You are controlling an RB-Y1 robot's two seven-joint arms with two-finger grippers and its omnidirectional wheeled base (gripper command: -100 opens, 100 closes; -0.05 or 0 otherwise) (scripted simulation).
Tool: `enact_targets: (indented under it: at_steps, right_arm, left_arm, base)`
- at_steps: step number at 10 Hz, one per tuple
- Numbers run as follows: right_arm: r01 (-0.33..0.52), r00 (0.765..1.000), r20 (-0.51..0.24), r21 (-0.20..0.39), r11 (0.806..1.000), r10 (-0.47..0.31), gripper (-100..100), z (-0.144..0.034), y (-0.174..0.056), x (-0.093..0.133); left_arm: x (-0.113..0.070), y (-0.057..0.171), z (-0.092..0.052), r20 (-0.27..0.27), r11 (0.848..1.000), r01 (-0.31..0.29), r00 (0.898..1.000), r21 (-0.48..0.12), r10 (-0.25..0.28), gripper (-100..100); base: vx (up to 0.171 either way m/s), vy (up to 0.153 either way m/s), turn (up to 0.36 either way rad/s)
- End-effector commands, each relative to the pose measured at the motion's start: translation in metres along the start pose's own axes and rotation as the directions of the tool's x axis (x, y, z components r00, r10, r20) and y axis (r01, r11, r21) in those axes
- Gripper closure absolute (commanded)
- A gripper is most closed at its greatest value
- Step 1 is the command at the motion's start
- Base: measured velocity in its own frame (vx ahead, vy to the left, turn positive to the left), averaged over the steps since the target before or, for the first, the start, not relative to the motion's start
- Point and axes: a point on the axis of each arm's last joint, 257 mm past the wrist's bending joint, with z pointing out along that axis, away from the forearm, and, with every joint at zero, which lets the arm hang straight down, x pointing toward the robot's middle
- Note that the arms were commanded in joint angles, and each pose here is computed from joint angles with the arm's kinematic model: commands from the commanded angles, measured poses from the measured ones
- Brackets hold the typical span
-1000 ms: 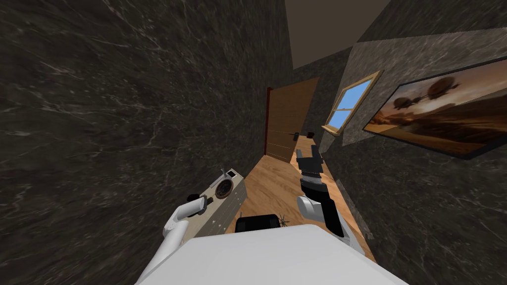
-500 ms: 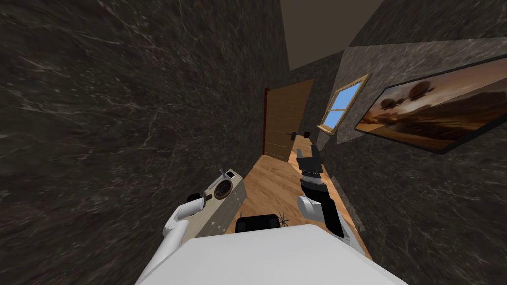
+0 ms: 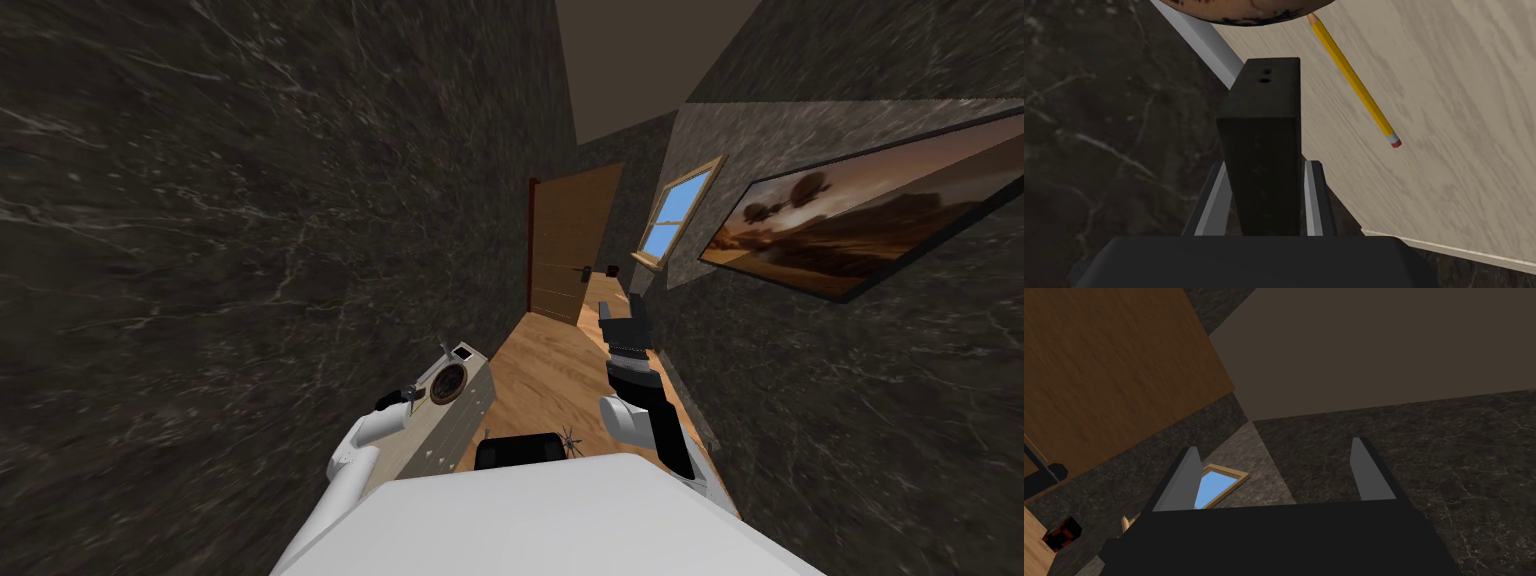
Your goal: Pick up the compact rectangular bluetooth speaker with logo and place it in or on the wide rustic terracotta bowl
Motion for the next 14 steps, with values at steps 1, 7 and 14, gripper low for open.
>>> enact_targets:
  at_steps: [1, 7, 14]
  right_arm:
    - [0.000, 1.000, 0.000, 0.000, 1.000, 0.000, 0, 0.000, 0.000, 0.000]
    - [0.000, 1.000, 0.000, 0.000, 1.000, 0.000, 0, 0.000, 0.000, 0.000]
    - [0.000, 1.000, 0.000, 0.000, 1.000, 0.000, 0, 0.000, 0.000, 0.000]
  left_arm:
    - [-0.003, -0.009, 0.001, 0.010, 0.999, -0.033, 0.999, 0.041, 0.033, 100]
    - [-0.013, -0.037, 0.001, 0.060, 0.974, -0.157, 0.987, 0.166, 0.149, 100]
    - [-0.019, -0.056, -0.001, 0.139, 0.900, -0.342, 0.939, 0.270, 0.315, 100]
  base:
    - [-0.032, 0.019, -0.089]
    - [-0.019, 0.013, -0.055]
    - [-0.019, 0.014, -0.060]
